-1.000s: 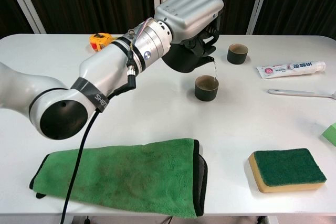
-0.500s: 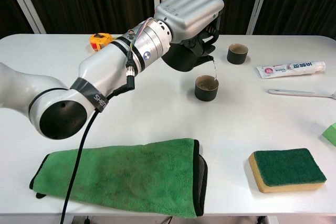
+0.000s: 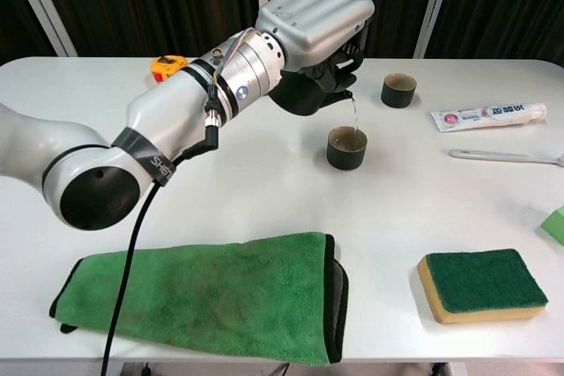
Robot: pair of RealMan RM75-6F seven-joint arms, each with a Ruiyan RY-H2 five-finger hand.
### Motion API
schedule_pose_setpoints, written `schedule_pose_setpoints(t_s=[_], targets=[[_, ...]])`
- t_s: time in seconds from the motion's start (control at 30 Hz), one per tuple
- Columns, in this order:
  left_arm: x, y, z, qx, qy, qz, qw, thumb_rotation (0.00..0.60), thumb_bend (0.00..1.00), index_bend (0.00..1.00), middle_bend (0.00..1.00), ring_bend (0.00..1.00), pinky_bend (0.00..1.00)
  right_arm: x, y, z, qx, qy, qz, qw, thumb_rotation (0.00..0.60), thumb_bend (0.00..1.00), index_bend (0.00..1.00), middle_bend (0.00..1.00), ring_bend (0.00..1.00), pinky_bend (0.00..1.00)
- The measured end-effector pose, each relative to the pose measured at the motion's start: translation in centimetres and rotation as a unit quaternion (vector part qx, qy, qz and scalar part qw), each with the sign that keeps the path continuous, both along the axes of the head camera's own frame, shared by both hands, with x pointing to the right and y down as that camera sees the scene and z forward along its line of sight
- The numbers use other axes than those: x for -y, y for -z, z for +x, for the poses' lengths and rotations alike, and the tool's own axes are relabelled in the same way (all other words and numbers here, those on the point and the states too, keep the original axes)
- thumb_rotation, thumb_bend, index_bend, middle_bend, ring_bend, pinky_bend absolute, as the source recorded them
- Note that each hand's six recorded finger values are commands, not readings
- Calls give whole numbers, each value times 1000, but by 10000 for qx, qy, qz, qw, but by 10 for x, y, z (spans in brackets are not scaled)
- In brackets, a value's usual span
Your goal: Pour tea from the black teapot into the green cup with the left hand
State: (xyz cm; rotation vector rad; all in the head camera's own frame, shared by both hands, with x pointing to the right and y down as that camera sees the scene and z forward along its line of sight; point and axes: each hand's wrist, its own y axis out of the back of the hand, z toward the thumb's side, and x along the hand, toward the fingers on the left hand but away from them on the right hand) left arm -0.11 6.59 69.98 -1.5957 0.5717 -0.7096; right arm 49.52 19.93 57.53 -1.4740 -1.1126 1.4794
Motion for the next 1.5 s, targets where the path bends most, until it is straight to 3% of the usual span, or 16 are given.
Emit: schedule_pose_setpoints(t_s=[0.87,1.5], targets=[[-1,2,-6,65,-12,72,10000,600,455,1000,1000,1000,691,-1,-1,-1,-10,3,-16,10000,600,192,0,0,0,0],[-1,1,-9,-143,213,-253,9994,600,456,1000,1000,1000,691,-1,-4,-1,-21,-4,-55,10000,600,192,0,0,0,0]])
